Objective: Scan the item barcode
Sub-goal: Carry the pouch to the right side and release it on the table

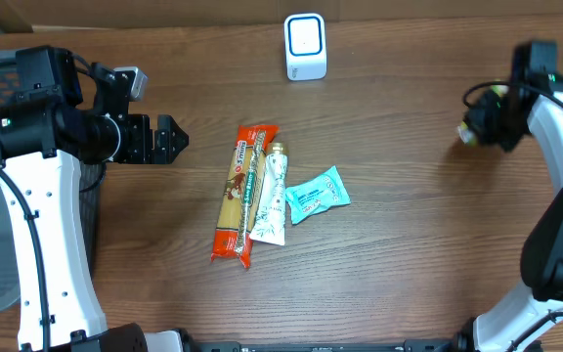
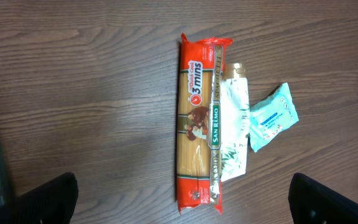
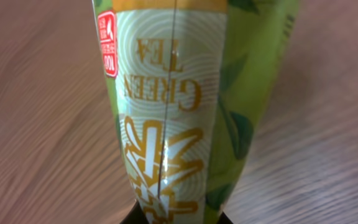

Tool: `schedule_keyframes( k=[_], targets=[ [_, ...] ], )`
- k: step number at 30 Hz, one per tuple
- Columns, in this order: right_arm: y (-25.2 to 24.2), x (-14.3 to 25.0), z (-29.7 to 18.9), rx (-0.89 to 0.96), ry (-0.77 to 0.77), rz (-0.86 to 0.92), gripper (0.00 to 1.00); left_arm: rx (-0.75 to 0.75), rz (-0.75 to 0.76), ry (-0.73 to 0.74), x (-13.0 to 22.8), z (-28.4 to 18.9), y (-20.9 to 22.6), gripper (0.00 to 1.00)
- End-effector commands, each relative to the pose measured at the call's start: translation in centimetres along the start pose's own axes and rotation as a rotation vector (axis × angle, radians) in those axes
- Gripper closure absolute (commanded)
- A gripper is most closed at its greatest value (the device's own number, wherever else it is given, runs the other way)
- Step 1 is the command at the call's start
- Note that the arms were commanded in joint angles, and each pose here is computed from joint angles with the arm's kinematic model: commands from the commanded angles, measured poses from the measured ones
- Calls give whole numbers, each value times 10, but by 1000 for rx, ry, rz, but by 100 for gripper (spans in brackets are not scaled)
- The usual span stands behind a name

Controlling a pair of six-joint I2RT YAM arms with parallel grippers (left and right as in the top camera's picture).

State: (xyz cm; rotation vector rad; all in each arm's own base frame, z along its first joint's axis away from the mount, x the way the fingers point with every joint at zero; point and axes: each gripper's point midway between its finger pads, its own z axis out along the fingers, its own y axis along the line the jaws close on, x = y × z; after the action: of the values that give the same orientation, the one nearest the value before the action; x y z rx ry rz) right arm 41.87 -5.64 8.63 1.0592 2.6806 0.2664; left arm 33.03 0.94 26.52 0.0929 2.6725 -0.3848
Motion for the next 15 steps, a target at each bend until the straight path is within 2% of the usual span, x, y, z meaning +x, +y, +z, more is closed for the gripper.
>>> schedule_keyframes(
  k=[1, 5, 7, 8, 9, 11, 15],
  targets=[
    [-32, 5, 20, 11, -3, 293, 96, 9, 31, -13, -4, -2, -3, 0],
    [-54, 9, 35, 25, -5, 333, 96, 9, 31, -13, -4, -2, -3, 0],
    [-57, 9, 36, 28, -2, 280, 94, 9, 31, -14, -4, -2, -3, 1],
    [-57, 8, 36, 27, -2, 232, 81, 9, 31, -13, -4, -2, -3, 1],
    [-56, 8, 34, 20, -1, 191, 62, 9, 31, -13, -4, -2, -3, 0],
    [-49, 10, 30, -7, 26, 129, 44, 9, 31, -13, -4, -2, -3, 0],
    [-37, 2, 2, -13, 41, 100, 42, 9, 31, -14, -4, -2, -3, 0]
  ],
)
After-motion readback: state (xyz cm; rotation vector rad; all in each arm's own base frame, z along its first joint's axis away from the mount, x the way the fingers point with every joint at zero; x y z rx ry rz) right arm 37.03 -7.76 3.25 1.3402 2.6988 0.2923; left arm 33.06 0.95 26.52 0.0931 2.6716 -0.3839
